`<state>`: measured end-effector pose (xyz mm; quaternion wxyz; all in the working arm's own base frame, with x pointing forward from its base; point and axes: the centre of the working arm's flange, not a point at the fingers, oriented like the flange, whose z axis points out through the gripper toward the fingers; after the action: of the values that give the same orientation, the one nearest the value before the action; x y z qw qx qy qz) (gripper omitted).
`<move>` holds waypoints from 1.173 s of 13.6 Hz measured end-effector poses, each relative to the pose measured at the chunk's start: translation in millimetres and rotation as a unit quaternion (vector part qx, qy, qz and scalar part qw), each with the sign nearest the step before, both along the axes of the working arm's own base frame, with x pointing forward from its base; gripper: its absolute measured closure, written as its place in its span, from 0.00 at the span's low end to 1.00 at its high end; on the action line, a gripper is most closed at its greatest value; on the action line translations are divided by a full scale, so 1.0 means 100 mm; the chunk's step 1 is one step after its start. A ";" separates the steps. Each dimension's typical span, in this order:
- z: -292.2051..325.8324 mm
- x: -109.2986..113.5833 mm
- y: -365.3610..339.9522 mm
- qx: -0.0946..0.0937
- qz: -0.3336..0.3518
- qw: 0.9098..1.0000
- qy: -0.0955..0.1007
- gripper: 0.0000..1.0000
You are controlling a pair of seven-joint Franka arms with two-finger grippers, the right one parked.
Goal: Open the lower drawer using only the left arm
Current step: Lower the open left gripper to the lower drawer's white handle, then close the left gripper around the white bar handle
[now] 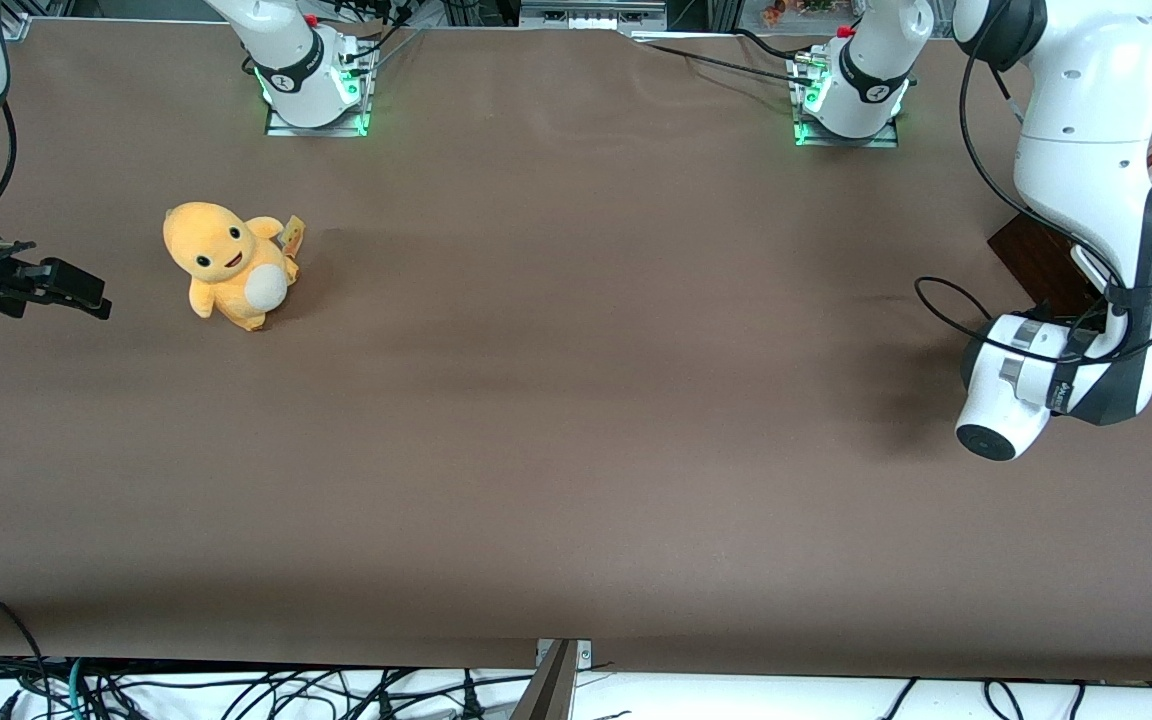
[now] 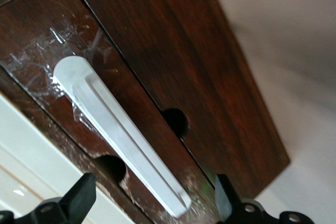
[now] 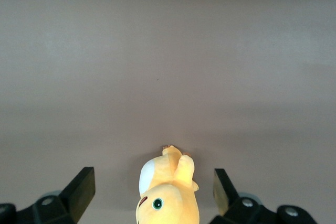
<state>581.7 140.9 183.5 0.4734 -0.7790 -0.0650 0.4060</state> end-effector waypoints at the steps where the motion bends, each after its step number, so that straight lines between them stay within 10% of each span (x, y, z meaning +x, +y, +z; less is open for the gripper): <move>1: -0.04 -0.02 0.07 0.006 -0.001 1.000 0.005 0.00; 8: -0.20 -0.06 0.25 0.035 -0.021 0.999 0.026 0.21; 12: -0.17 -0.03 0.27 0.051 -0.027 0.998 0.028 0.68; 16: -0.17 -0.03 0.27 0.061 -0.025 0.998 0.019 0.69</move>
<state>578.9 167.8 166.2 0.5313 -0.7422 -0.0616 0.4039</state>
